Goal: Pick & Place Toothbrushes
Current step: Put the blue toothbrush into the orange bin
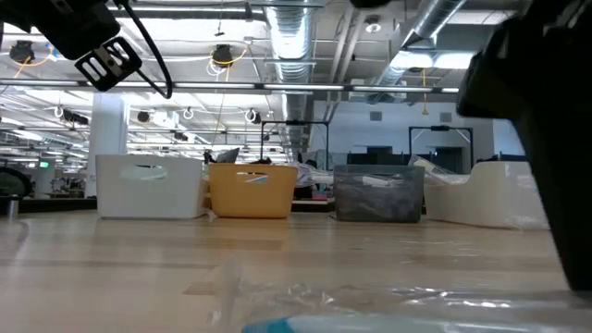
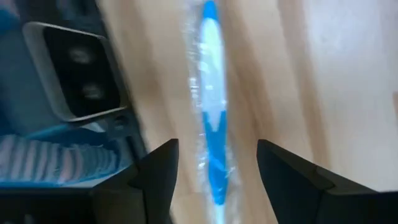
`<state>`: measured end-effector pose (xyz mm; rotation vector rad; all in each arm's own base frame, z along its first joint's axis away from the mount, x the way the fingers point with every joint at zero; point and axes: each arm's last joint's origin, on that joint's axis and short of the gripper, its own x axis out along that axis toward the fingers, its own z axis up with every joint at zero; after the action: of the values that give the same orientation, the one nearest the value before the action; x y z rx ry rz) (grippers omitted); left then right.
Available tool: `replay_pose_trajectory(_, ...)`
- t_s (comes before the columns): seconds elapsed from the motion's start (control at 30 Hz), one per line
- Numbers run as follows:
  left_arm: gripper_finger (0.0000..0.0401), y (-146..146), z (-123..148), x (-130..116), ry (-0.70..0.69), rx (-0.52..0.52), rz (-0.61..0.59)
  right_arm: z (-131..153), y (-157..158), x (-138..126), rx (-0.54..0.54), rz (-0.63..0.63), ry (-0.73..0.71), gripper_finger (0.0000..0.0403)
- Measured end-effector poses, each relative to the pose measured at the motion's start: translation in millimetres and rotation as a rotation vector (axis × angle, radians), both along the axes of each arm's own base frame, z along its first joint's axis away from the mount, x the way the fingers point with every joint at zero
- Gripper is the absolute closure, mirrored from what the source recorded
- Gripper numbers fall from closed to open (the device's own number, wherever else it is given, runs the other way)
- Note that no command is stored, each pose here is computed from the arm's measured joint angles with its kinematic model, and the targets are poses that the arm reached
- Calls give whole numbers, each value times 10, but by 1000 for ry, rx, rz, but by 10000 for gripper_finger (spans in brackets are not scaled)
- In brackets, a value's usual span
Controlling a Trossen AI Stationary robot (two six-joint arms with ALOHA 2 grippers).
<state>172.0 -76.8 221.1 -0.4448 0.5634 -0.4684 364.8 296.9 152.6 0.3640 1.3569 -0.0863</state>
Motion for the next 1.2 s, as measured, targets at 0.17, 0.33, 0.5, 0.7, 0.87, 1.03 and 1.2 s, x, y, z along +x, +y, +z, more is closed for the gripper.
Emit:
replay_pose_trajectory(0.17,279,-1,0,0,0,0,-1,-127,-14,-16,4,-4,-16,205)
replay_pose_trajectory(0.33,279,0,0,0,-19,27,-12,-203,-38,-57,-7,-1,-13,225)
replay_pose_trajectory(0.5,279,11,0,8,-37,60,20,-239,-77,-62,-19,2,1,267)
replay_pose_trajectory(0.7,279,25,5,18,-51,80,73,-262,-146,-27,-20,-21,22,373)
replay_pose_trajectory(0.87,279,35,-2,24,-64,92,111,-269,-177,-4,-11,-68,30,378)
replay_pose_trajectory(1.03,279,57,-209,-18,-88,97,145,-235,-220,26,-11,-86,41,394)
replay_pose_trajectory(1.2,279,71,-405,-90,-188,85,159,-130,-264,92,-31,-112,59,390)
